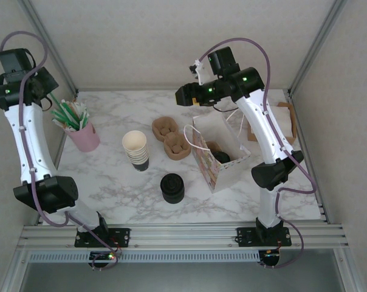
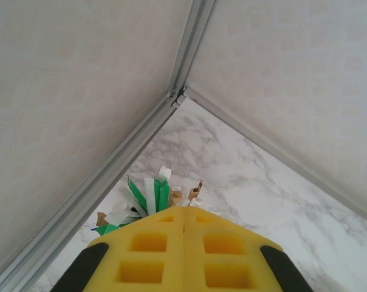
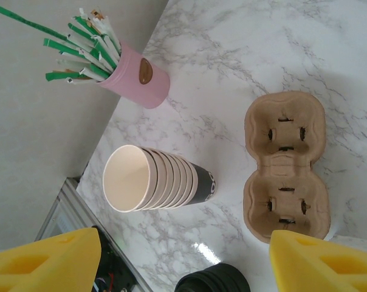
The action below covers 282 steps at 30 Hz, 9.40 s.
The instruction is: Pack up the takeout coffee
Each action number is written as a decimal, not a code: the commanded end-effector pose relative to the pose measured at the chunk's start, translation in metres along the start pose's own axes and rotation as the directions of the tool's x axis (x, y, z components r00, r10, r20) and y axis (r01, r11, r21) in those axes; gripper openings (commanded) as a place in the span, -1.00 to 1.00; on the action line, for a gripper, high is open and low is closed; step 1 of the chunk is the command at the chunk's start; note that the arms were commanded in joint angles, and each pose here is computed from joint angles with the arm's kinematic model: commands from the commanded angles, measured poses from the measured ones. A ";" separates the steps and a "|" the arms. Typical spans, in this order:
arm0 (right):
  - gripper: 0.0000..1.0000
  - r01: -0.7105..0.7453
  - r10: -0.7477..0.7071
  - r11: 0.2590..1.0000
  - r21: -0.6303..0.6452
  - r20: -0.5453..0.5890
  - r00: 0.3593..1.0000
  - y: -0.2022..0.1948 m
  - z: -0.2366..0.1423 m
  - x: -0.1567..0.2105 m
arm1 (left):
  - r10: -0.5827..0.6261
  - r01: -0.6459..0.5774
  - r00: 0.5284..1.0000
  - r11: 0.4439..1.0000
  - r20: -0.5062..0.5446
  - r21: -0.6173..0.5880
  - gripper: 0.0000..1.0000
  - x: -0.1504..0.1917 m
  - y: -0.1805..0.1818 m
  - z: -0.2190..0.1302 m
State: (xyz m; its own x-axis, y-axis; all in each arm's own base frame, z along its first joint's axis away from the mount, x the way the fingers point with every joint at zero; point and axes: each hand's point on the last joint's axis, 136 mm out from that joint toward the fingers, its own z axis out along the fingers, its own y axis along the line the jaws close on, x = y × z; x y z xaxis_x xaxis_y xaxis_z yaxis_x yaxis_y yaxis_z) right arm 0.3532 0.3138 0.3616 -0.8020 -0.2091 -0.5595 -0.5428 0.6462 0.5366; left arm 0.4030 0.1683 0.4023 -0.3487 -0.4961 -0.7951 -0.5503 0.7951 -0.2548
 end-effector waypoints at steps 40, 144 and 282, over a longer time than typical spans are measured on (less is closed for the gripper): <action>0.81 0.007 -0.052 0.989 0.145 0.306 0.951 0.021 -0.128 0.039 | -0.033 -0.011 0.999 0.576 0.036 0.817 -1.00 0.002 -0.225 -0.182; 0.98 -0.242 0.060 0.841 0.484 0.362 0.930 -0.069 -0.186 0.191 | 0.705 -0.446 0.702 0.544 -0.099 0.711 -0.71 0.381 -0.403 -0.152; -0.40 -0.391 0.680 0.538 0.747 -0.111 0.725 -0.296 -0.035 0.251 | 0.409 0.006 0.869 0.557 -0.281 0.830 0.99 0.303 -0.355 -0.053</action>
State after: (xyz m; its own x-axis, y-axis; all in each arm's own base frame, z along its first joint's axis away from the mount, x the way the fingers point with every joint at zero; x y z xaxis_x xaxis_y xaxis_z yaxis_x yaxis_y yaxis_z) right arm 0.3113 0.0499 0.0736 -0.9817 0.1831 0.0523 0.1863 0.9803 0.0659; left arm 0.4589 -0.2752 0.2677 -0.7549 -0.2244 -0.6162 0.2713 0.7486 -0.6050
